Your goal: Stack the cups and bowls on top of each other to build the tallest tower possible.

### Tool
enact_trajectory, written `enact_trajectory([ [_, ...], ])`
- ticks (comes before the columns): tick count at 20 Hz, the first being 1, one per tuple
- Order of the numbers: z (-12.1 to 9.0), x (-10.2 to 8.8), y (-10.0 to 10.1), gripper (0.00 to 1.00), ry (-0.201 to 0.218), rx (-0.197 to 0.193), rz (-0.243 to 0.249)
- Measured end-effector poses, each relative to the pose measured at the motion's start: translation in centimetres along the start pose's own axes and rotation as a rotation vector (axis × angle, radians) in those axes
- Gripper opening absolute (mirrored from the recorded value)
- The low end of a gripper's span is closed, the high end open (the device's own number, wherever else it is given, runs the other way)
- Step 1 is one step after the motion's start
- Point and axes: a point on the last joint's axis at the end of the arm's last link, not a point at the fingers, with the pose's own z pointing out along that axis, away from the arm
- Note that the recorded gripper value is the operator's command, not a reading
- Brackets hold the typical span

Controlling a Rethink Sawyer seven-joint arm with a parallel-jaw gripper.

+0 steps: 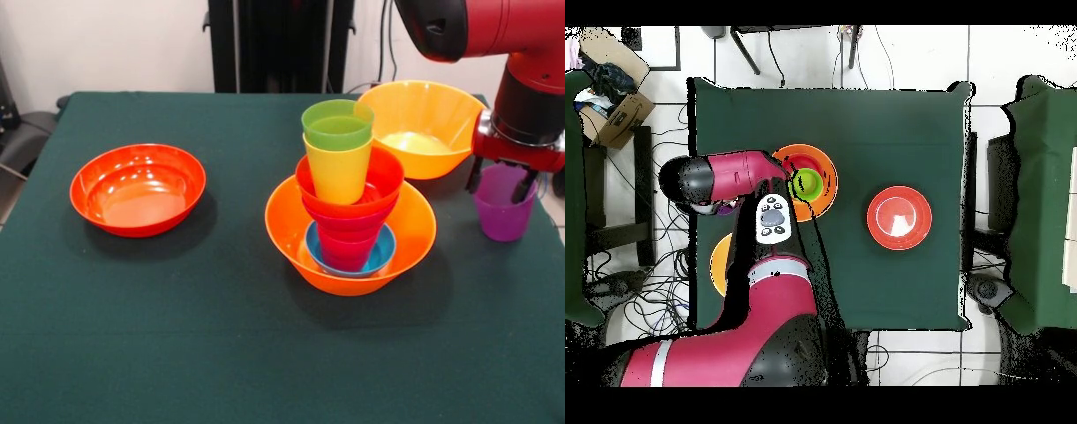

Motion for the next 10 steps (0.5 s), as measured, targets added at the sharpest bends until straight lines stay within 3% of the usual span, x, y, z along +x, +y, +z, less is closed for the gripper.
enact_trajectory([
  [10,0.04,0.52,-0.28,1.0,0.038,0.023,0.0],
])
